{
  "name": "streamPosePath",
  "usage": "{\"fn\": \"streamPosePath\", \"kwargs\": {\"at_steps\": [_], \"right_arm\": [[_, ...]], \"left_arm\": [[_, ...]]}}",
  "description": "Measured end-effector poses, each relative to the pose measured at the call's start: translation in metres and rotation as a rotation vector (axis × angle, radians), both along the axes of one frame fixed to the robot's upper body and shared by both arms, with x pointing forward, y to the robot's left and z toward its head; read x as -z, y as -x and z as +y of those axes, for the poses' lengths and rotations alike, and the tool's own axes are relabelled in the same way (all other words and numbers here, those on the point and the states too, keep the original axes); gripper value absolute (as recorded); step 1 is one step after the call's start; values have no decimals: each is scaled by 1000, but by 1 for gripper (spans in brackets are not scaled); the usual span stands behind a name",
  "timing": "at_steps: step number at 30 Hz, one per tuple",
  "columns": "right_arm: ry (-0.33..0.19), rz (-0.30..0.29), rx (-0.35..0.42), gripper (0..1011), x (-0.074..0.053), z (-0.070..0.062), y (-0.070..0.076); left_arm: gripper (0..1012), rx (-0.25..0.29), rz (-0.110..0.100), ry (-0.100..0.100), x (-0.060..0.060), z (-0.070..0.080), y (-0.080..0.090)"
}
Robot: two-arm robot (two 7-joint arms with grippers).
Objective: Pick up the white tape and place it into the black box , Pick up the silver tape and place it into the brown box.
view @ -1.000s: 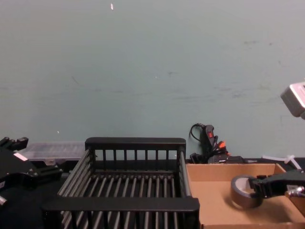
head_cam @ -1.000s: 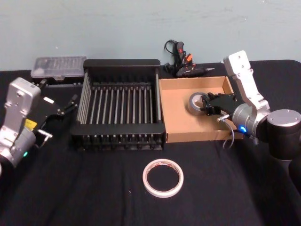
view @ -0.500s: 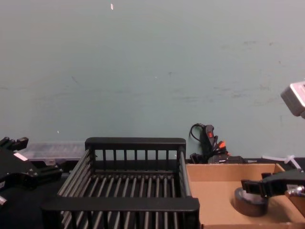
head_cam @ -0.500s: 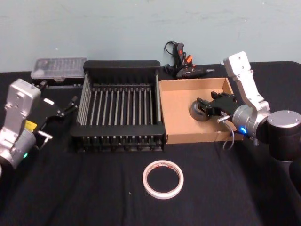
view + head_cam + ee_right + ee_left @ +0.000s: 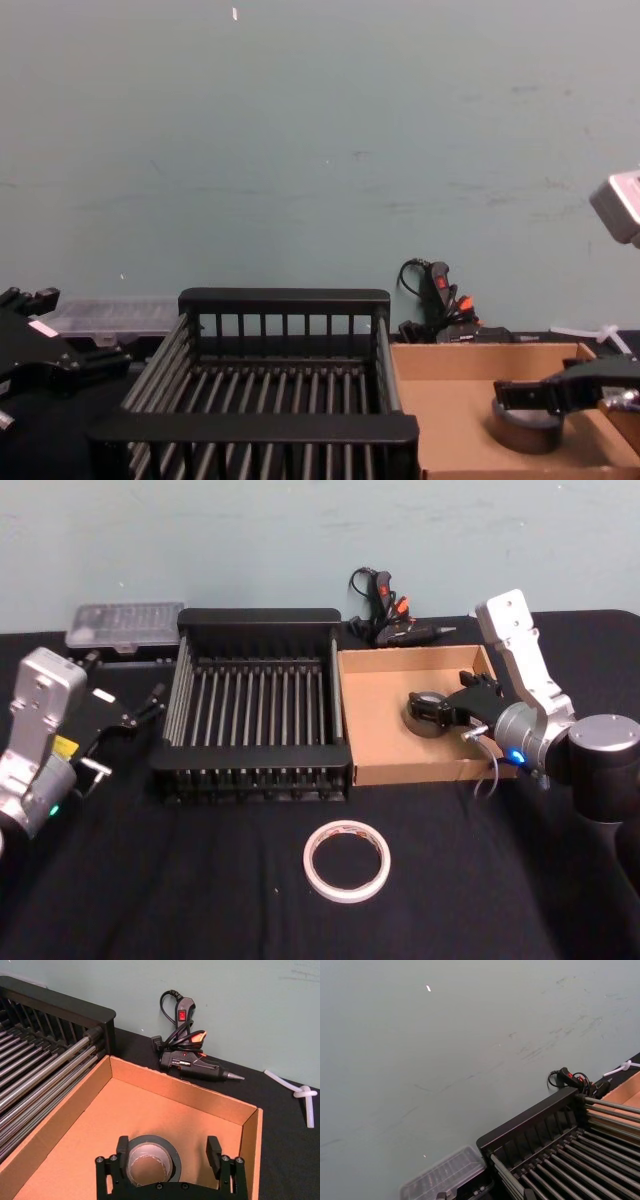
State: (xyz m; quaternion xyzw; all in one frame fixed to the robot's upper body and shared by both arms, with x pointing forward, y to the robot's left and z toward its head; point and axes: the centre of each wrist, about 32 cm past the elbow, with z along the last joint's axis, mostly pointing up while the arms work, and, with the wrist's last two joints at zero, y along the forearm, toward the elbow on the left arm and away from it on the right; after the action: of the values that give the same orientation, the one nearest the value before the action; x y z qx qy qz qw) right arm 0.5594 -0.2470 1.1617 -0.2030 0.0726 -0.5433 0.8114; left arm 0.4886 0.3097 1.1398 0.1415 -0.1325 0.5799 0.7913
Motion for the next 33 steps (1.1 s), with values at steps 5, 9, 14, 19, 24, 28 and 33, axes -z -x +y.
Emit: {"fn": "streamPosePath", "kwargs": {"at_steps": [5, 9, 14, 19, 24, 28, 33], "right_arm": [[-4, -5, -2, 1002, -1, 0, 1], [-12, -23, -8, 1002, -6, -1, 5], [-16, -44, -21, 1002, -14, -2, 11], [-19, -63, -56, 1002, -25, -4, 23], [-16, -67, -97, 1002, -34, -6, 37], [-11, -65, -125, 1002, -40, -9, 50], [-6, -50, -161, 1002, -45, -13, 67]], "left_arm": [[1001, 0, 0, 0, 0, 0, 0], [1001, 0, 0, 0, 0, 0, 0], [1001, 0, 0, 0, 0, 0, 0], [1002, 0, 0, 0, 0, 0, 0], [1001, 0, 0, 0, 0, 0, 0], [1001, 0, 0, 0, 0, 0, 0], [1001, 0, 0, 0, 0, 0, 0]]}}
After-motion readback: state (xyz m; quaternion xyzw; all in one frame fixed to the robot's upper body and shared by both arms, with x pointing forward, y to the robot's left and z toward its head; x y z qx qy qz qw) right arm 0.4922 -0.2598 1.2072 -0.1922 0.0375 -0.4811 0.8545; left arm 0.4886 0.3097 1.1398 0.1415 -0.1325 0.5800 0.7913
